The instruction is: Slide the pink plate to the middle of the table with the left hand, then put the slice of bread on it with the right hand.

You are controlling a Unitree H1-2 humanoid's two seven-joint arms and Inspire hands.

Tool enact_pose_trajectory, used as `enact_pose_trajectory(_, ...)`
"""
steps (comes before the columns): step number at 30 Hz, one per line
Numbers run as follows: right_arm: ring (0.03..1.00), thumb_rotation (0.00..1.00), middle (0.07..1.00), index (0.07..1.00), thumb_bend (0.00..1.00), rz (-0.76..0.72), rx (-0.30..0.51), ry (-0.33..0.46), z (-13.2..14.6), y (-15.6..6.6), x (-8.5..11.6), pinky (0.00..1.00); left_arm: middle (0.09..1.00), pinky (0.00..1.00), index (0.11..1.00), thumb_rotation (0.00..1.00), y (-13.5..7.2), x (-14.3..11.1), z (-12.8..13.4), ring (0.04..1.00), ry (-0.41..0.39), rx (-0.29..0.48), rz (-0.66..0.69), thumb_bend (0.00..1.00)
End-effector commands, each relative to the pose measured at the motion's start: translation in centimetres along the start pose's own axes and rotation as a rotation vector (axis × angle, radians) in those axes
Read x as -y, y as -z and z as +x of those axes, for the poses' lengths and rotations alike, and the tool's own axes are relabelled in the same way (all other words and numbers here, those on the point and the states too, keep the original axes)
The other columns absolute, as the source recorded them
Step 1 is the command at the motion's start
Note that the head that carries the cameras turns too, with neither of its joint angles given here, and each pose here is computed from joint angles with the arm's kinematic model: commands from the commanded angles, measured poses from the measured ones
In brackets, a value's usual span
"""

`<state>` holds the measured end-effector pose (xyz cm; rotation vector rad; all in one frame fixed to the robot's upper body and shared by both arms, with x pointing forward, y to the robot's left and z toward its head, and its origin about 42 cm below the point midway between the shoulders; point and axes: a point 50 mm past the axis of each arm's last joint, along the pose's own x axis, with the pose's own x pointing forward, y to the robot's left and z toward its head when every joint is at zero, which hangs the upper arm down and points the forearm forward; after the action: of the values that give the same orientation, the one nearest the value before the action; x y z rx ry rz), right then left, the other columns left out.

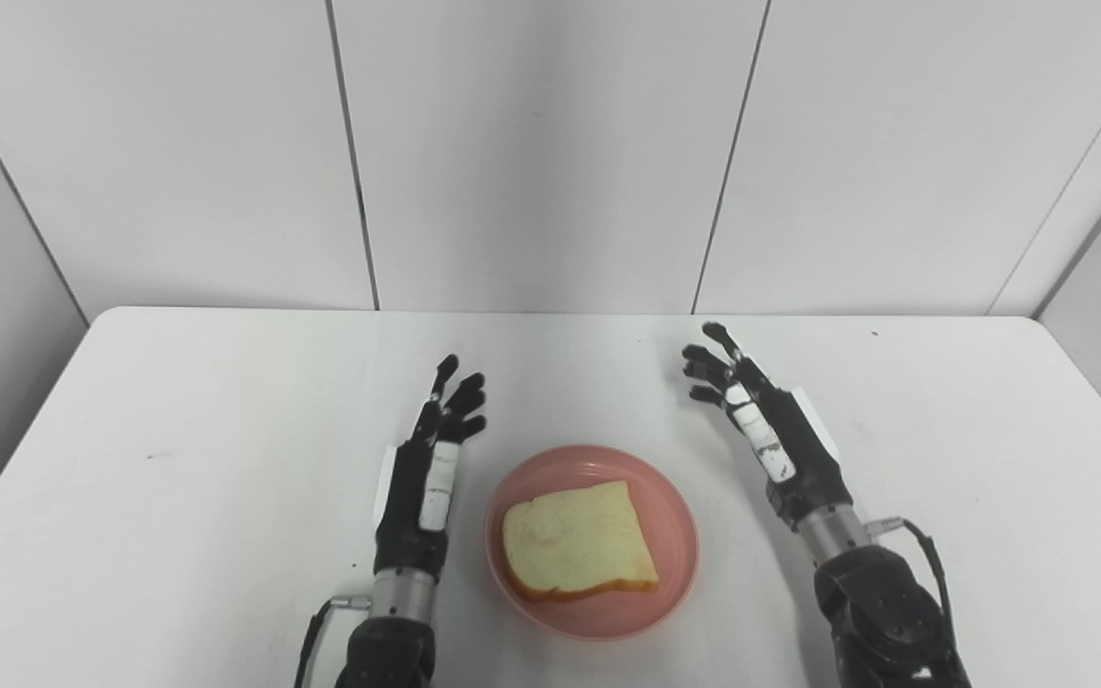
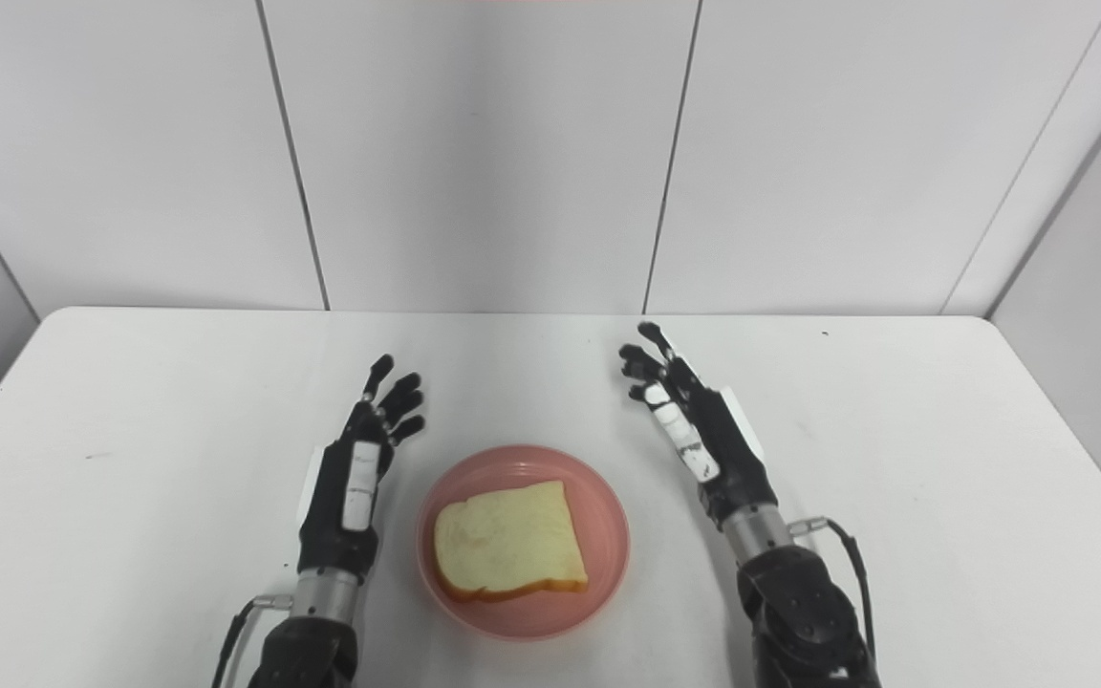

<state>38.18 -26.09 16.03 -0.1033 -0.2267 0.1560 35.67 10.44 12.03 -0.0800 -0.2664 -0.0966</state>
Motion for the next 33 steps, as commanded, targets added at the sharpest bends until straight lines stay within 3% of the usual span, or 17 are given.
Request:
enact_pose_trajectory(1, 0.844, 0.99, 0.852, 0.907, 0.99, 0.041, 0.03, 0.044, -0.3, -0.2, 0.7, 0.84, 0.928, 0.91, 0.931, 1.0, -0.7, -0.9, -0.7, 0.931, -0.017, 0.023, 0.012, 0.87)
enact_pose_trajectory(9, 0.836, 0.95, 0.857, 0.887, 0.95, 0.096, 0.006, 0.11, -2.4, 1.8, 0.4, 0.85, 0.941, 1.0, 0.925, 1.0, -2.2, -2.2, -2.8, 0.951, -0.039, -0.023, -0.008, 0.91)
enact_pose_trajectory(21, 0.862, 0.87, 0.886, 0.885, 0.92, 0.266, -0.014, 0.19, -4.1, 2.5, -2.6, 0.86, 0.938, 0.99, 0.937, 1.0, -2.4, -4.1, -3.1, 0.949, -0.068, -0.087, -0.008, 0.89)
enact_pose_trajectory(25, 0.885, 0.9, 0.91, 0.905, 0.86, 0.297, -0.019, 0.219, -4.3, 2.6, -3.3, 0.89, 0.929, 0.98, 0.94, 1.0, -2.4, -4.4, -3.1, 0.945, -0.062, -0.099, -0.002, 0.9)
enact_pose_trajectory(33, 0.878, 0.89, 0.905, 0.899, 0.88, 0.311, -0.033, 0.224, -4.4, 2.5, -3.9, 0.88, 0.921, 0.96, 0.938, 1.0, -2.5, -4.5, -3.0, 0.93, -0.062, -0.095, -0.002, 0.88)
